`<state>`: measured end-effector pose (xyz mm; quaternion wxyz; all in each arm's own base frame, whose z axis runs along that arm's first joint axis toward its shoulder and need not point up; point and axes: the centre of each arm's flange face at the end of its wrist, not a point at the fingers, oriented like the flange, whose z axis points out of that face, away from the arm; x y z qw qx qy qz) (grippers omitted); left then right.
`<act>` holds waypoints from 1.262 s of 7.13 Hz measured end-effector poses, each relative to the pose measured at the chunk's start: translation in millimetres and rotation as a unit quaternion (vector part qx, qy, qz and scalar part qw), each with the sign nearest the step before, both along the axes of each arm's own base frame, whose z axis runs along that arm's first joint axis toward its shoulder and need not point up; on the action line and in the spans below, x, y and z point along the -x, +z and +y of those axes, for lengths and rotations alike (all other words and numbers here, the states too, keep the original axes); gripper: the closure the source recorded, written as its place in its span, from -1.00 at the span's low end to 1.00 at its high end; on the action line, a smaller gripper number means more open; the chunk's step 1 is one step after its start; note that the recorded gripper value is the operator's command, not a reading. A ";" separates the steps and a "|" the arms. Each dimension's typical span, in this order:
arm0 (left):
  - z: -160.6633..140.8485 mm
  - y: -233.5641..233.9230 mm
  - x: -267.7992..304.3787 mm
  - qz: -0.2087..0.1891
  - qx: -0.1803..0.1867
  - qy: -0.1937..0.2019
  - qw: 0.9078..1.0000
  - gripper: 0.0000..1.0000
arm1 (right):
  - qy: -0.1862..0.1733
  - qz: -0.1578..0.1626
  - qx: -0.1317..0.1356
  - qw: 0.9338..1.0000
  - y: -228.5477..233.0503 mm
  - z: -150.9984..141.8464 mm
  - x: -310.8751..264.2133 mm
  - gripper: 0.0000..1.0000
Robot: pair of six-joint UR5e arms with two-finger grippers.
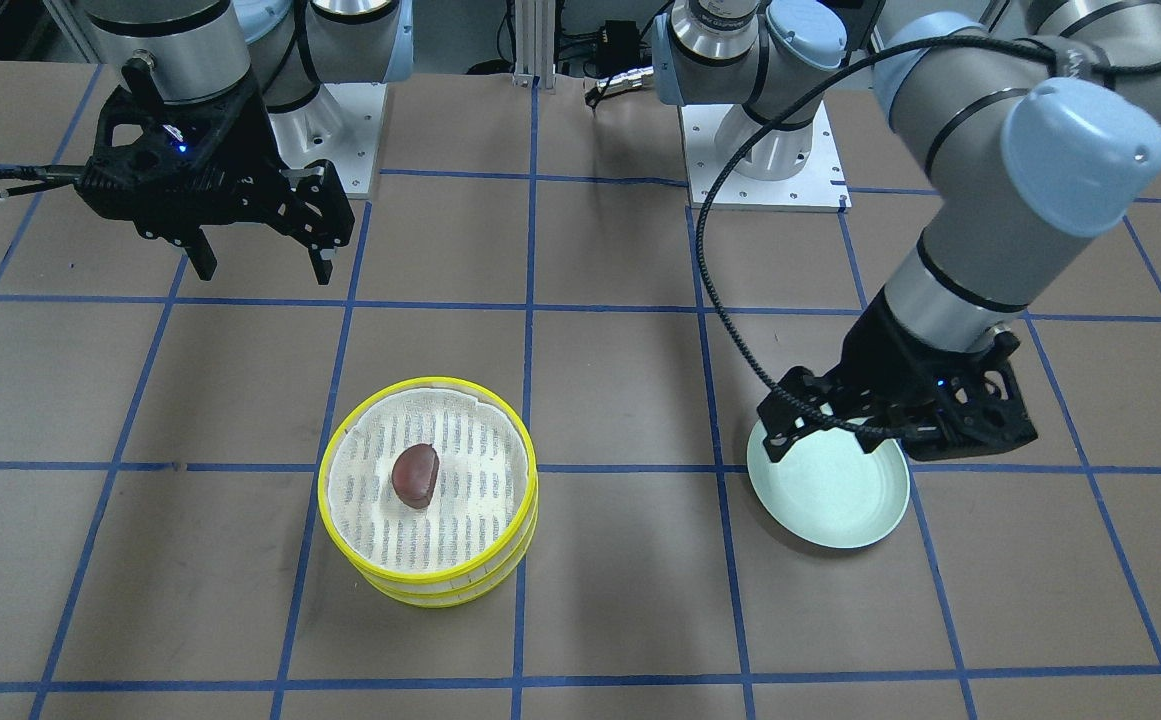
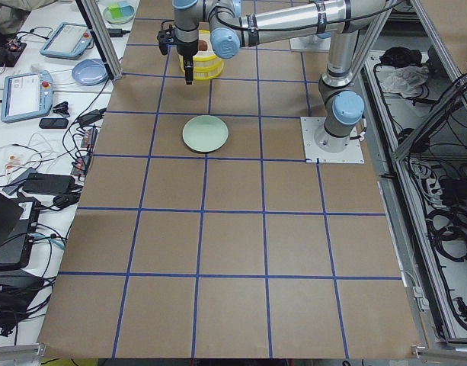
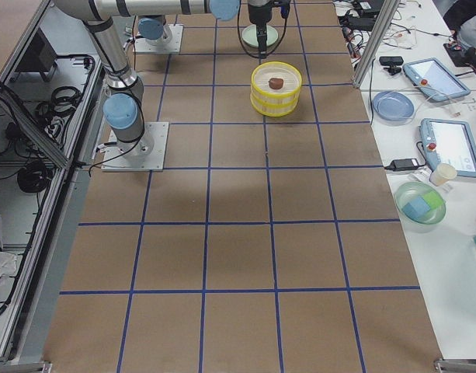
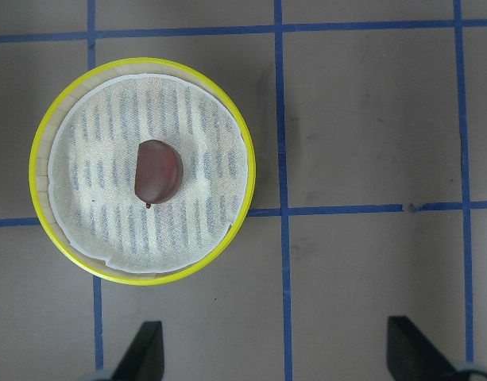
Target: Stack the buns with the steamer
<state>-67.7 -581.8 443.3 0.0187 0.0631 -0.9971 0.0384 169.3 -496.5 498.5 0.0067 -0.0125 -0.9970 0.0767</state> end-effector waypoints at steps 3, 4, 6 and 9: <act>48.9 41.2 0.7 -0.027 -0.030 -0.001 0.999 -1.00 | 0.000 -0.002 0.002 1.000 0.1 -0.8 -0.3 -1.00; 57.3 48.0 4.7 -0.027 -0.030 0.016 0.999 -1.00 | 0.000 -0.002 0.001 1.000 -0.2 -0.7 -0.5 -1.00; 60.8 46.4 9.1 -0.023 -0.035 0.028 0.999 -1.00 | 0.000 -0.003 0.000 1.000 -1.5 -1.1 -0.8 -1.00; 62.3 42.1 19.3 -0.025 -0.040 0.003 0.999 -1.00 | 0.000 -0.003 0.000 1.000 -2.6 -2.2 -0.9 -1.00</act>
